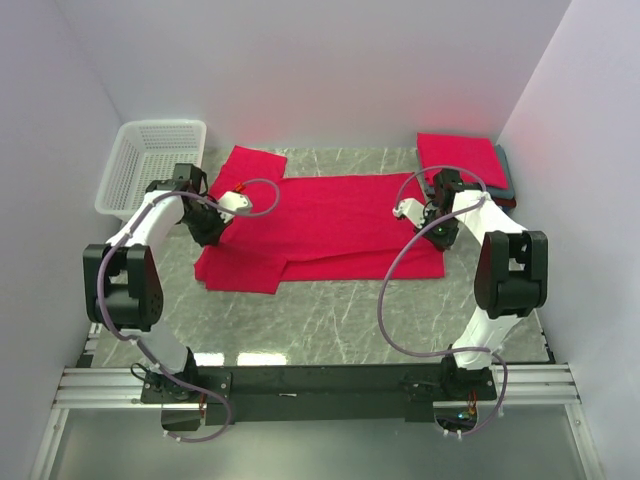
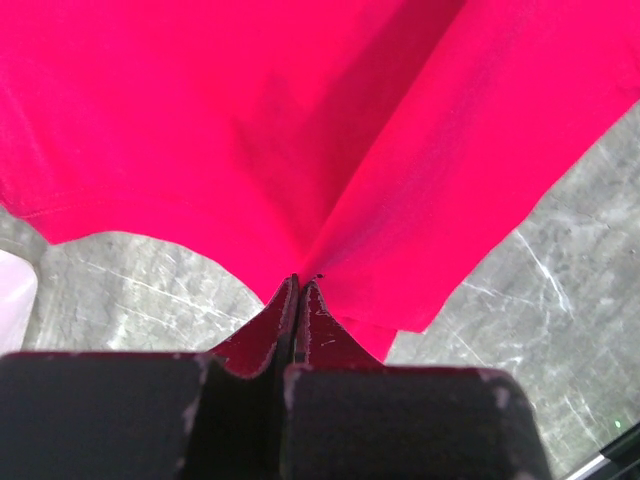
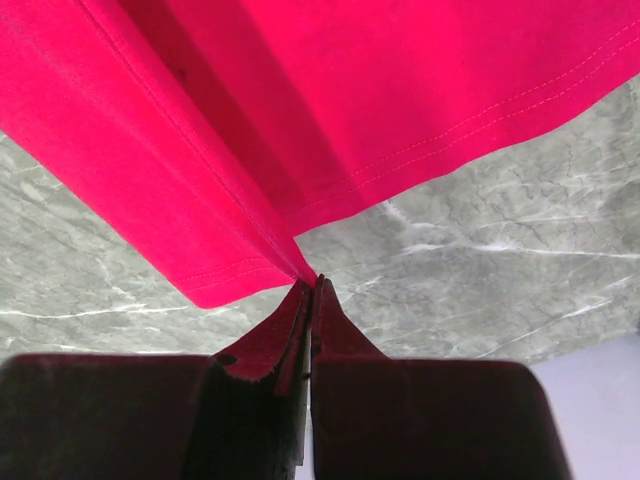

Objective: Fold and stack the t-shirts
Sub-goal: Fold the tshirt

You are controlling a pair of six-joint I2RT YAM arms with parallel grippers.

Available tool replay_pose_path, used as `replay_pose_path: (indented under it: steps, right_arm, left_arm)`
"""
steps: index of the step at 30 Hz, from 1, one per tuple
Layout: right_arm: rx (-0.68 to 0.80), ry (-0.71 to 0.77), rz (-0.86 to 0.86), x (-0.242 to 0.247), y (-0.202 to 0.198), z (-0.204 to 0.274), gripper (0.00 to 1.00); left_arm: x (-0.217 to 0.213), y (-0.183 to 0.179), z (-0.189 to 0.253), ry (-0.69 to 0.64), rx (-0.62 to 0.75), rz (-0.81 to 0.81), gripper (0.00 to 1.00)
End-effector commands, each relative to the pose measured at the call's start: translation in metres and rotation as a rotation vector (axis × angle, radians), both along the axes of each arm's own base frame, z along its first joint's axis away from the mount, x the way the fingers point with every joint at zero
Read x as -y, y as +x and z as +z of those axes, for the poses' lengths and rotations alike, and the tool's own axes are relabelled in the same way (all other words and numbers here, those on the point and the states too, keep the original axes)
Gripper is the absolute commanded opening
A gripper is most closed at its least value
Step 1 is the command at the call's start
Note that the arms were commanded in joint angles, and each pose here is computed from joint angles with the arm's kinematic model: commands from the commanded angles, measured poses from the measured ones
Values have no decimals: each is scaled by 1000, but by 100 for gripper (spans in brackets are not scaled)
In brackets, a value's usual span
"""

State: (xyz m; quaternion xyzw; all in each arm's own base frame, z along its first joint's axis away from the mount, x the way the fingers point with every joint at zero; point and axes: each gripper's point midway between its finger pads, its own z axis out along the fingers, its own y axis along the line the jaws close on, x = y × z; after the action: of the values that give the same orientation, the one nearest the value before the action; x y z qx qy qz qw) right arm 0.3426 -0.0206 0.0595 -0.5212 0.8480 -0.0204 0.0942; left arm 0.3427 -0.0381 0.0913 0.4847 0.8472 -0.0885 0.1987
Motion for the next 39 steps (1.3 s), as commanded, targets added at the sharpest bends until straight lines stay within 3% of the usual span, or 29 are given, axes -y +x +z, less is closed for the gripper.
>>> replay_pose_path:
  steps: [1,32,33,35,36,37,39]
  right_arm:
    - [28,-18,-15,7,10,6,0]
    - [-23,-35,-31,10,6,-18,0]
    - [-25,-34,-39,11,6,-20,1]
    - [-24,-19,-55,8,8,-17,17]
    - [-30,19,-76,1,8,-15,31]
    - [-36,42,-121,8,9,-5,56]
    - [-47,127,-202,8,9,7,74]
  left_arm:
    - [3,21,11,-22,56,10,1]
    - [-4,51,-20,19,40,31,1]
    - [-4,52,-20,18,42,34,8]
    - [-2,55,-17,-4,50,54,20]
    - [0,55,-14,-21,48,59,30]
    - [-2,58,-6,-42,53,84,34]
    - [-2,47,5,-112,8,107,42]
